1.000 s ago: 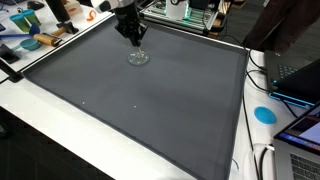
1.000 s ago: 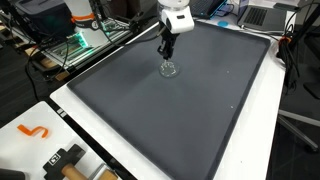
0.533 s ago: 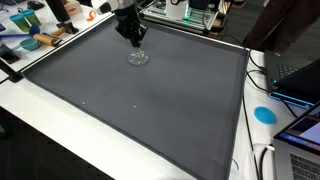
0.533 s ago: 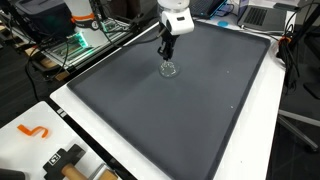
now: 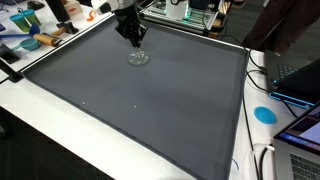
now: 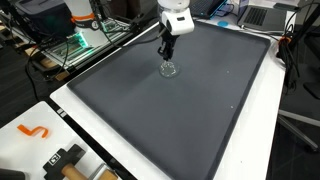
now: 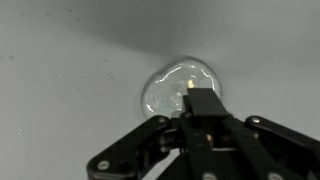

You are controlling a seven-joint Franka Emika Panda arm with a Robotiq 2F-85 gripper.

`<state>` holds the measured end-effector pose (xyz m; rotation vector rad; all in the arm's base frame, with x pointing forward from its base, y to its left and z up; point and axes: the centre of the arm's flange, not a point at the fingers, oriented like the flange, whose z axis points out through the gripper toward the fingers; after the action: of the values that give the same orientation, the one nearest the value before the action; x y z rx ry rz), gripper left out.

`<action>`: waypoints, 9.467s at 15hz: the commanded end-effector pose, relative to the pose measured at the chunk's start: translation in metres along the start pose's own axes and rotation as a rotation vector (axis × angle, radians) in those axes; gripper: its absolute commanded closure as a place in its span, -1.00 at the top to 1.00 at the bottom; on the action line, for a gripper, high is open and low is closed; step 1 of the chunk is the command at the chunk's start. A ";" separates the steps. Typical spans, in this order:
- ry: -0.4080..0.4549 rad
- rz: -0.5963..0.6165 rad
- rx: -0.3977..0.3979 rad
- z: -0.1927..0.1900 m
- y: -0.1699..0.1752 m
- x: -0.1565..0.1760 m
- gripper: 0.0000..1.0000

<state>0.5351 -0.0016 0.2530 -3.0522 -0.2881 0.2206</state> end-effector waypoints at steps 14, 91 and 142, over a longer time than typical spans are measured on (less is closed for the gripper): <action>0.079 -0.044 -0.112 -0.080 -0.014 -0.015 -0.94; 0.073 -0.035 -0.523 -0.020 -0.115 0.085 -0.94; 0.168 -0.008 0.119 -0.091 0.015 0.034 -0.74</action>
<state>0.5840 -0.0150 0.3367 -2.9279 -0.2653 -0.0189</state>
